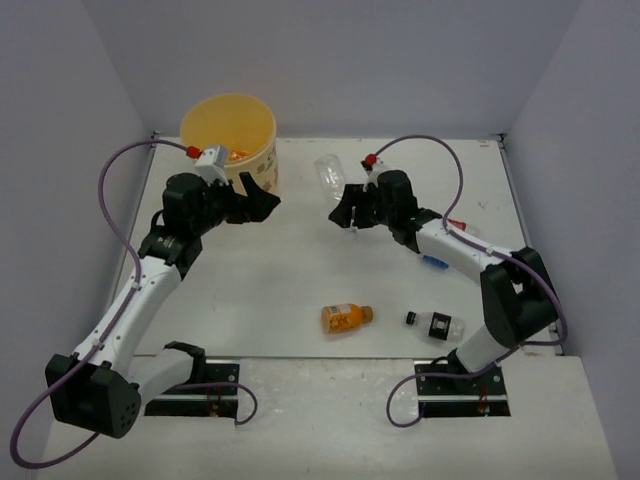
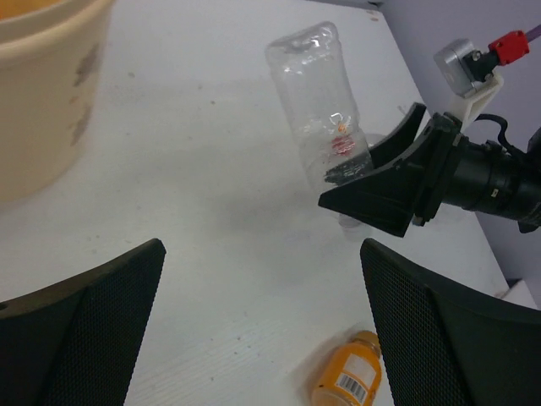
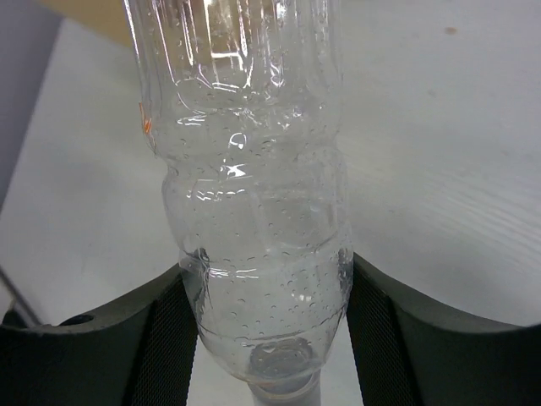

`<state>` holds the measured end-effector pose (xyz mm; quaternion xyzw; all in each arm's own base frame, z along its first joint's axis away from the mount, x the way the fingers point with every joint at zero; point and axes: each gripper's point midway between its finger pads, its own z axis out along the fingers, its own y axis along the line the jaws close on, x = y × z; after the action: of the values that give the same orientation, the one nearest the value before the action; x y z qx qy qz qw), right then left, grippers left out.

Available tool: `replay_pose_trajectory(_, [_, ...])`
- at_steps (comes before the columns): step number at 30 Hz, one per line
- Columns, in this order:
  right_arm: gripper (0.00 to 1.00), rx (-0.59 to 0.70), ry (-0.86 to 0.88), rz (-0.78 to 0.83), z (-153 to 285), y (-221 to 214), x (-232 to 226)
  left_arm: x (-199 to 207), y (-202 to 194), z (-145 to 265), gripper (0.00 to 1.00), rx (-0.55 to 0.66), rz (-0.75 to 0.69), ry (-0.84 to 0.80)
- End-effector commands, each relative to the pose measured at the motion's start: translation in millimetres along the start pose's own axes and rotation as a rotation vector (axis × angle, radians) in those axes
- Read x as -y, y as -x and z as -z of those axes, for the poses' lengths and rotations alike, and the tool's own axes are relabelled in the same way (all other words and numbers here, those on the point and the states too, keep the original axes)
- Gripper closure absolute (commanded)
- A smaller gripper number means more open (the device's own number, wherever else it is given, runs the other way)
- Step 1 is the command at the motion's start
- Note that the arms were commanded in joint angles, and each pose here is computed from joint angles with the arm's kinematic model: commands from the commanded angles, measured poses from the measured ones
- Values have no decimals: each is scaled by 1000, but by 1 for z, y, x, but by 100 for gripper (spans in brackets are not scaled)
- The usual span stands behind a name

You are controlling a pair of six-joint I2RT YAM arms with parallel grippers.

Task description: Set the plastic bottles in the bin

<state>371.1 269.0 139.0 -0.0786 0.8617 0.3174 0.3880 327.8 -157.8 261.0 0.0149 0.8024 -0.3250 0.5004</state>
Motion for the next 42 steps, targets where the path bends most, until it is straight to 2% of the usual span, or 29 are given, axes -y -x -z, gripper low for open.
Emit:
replay_pose_trajectory(1, [70, 5, 471, 253, 37, -5, -101, 58, -11, -16, 0, -28, -39, -212])
replay_pose_trajectory(4, [69, -15, 559, 280, 50, -14, -124, 76, -16, -26, 0, -53, -56, -245])
replay_pose_trajectory(10, [70, -27, 759, 364, 85, -31, -165, 67, -19, -40, 0, -57, -11, -180])
replay_pose_trajectory(14, [69, -29, 813, 400, 98, -36, -177, 72, -19, -44, 1, -49, -2, -212])
replay_pose_trajectory(16, [67, -19, 809, 403, 102, -35, -179, 78, -17, -44, 18, -40, -4, -240])
replay_pose_trajectory(19, [58, 20, 751, 390, 101, -27, -174, 83, -13, -41, 57, -25, -11, -257])
replay_pose_trajectory(21, [40, 49, 688, 369, 99, -19, -170, 84, -8, -39, 75, -8, -17, -256])
replay_pose_trajectory(24, [6, 96, 554, 319, 94, -3, -157, 83, 7, -38, 93, 33, -29, -218])
replay_pose_trajectory(25, [1, 120, 494, 299, 93, 4, -149, 80, 19, -37, 94, 61, -37, -175])
replay_pose_trajectory(30, [1, 217, 114, 154, 90, 38, -84, 48, 73, -37, 99, 170, -59, 101])
replay_pose_trajectory(34, [1, 222, -43, 36, 107, 45, -28, 28, 114, -33, 100, 249, -53, 194])
replay_pose_trajectory(35, [1, 221, -92, 5, 112, 46, -7, 18, 133, -26, 100, 302, -47, 236])
replay_pose_trajectory(37, [1, 229, -163, 52, 124, 50, 22, -2, 165, -17, 99, 392, -37, 313])
replay_pose_trajectory(42, [1, 193, -290, 510, 149, 51, 59, -56, 225, -11, 96, 502, -40, 477])
